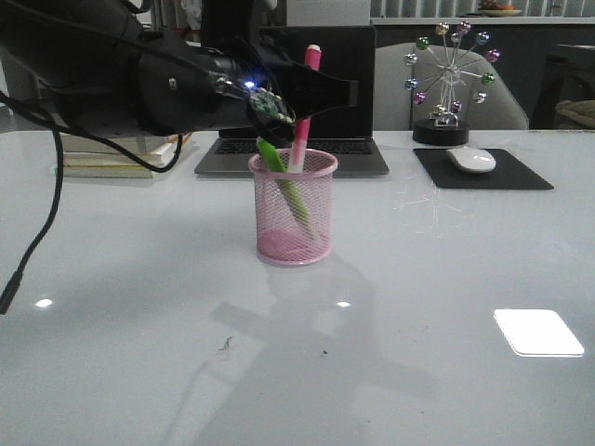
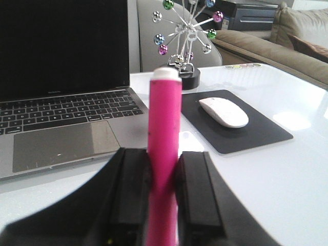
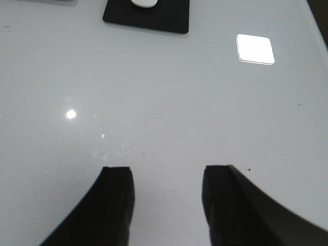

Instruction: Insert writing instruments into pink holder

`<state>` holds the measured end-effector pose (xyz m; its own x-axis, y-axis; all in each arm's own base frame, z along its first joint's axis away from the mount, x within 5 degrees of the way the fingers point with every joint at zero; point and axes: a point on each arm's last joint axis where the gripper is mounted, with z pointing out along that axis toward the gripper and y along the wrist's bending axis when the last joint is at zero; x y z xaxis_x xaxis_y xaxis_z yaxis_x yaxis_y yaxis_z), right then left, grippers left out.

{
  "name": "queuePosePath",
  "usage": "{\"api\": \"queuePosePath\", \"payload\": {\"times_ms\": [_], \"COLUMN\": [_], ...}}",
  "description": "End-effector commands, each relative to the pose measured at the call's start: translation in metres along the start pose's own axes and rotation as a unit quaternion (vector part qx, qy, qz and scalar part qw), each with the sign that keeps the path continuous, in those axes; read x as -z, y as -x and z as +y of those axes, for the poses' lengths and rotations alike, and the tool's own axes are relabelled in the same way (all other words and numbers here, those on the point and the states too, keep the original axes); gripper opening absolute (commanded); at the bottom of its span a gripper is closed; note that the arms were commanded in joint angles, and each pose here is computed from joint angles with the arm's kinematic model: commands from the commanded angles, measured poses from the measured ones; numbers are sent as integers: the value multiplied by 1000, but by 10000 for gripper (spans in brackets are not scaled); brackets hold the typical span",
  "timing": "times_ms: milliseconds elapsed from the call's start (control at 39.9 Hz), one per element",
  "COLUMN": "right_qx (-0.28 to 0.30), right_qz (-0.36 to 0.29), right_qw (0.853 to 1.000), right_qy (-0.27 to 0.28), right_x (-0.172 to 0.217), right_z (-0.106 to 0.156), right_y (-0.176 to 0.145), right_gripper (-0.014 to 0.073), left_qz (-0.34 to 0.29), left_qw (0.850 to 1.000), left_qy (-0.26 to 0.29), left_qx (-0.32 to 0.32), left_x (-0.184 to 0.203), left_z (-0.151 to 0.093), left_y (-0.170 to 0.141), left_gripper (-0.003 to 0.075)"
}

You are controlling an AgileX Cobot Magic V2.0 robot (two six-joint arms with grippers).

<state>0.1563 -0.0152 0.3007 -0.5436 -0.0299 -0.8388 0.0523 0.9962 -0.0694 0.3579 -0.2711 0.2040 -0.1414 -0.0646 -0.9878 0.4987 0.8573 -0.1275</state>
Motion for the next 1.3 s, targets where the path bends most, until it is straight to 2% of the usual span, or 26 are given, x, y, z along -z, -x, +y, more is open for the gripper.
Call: {"api": "queuePosePath", "payload": {"times_ms": [0, 150, 375, 526, 626, 676, 801, 1051, 1277], "right_qx": [6, 11, 12, 12, 12, 12, 12, 12, 12], "right_qz": [-50, -49, -49, -49, -50, -50, -56, -58, -58], "right_qw": [999, 999, 999, 999, 999, 999, 998, 998, 998], "right_qy": [-12, -14, -14, -14, -14, -14, -15, -15, -15], "right_x": [6, 6, 6, 6, 6, 6, 6, 6, 6], "right_z": [-3, -4, -4, -4, -4, -4, -4, -4, -4], "right_y": [15, 15, 15, 15, 15, 15, 16, 16, 16], "right_gripper": [426, 426, 426, 426, 426, 426, 426, 426, 426], "left_qz": [-92, -92, -100, -113, -84, -52, -30, -98, -8], "left_qw": [996, 996, 995, 993, 996, 998, 998, 986, 976], "left_qy": [-15, -18, -20, -5, 10, 18, 51, 126, 193], "left_qx": [8, 8, 8, -30, -29, -26, -21, -57, -97], "left_x": [8, 8, 10, 21, 35, 44, 75, 150, 227], "left_z": [-11, -14, -14, -2, 15, 26, 57, 103, 119], "left_y": [42, 42, 48, 77, 102, 113, 149, 221, 243], "left_gripper": [269, 363, 376, 376, 375, 375, 374, 375, 375]}}
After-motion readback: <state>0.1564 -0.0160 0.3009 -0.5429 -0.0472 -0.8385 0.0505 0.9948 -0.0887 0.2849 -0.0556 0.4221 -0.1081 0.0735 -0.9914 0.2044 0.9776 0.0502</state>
